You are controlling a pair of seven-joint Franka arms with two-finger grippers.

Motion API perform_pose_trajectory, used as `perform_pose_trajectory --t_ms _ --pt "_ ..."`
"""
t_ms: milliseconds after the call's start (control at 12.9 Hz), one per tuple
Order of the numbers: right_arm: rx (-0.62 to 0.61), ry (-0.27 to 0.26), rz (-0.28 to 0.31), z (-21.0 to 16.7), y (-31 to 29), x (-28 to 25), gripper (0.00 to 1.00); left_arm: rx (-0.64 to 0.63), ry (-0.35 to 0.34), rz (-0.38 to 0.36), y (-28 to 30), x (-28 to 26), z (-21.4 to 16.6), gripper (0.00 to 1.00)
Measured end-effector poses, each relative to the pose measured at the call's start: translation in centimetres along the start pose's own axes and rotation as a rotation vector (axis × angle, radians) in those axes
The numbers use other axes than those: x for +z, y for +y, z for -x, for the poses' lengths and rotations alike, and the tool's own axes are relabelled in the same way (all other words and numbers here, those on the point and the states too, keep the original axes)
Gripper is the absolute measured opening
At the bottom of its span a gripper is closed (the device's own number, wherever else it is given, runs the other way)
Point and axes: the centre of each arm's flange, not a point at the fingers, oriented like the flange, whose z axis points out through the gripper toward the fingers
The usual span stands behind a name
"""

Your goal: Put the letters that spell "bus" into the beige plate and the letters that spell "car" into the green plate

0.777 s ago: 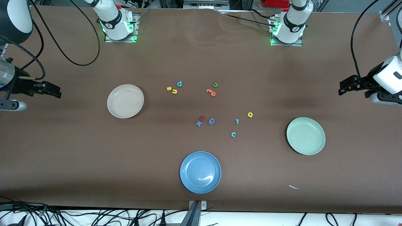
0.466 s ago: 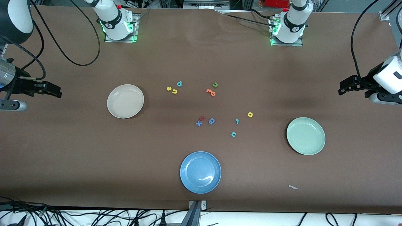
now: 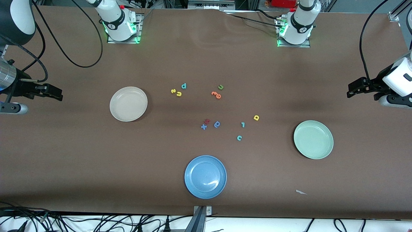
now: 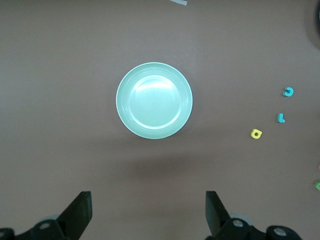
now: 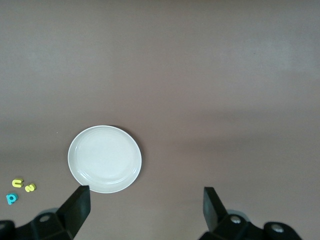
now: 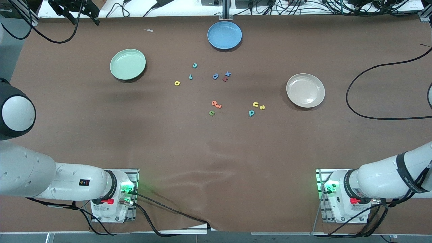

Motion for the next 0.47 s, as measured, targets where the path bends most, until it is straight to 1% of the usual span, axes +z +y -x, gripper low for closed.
perform_pose_trajectory --t_ms 311,466 --pt "0.000 -0.001 -0.003 0.01 -0.04 -0.02 1.00 0.000 0.000 0.000 -0.01 0.00 0.00 1.00" --pt "-0.001 -0.005 -0.025 0.06 -0.32 0.00 1.00 0.000 0.000 0.000 -0.02 0.00 0.00 1.00"
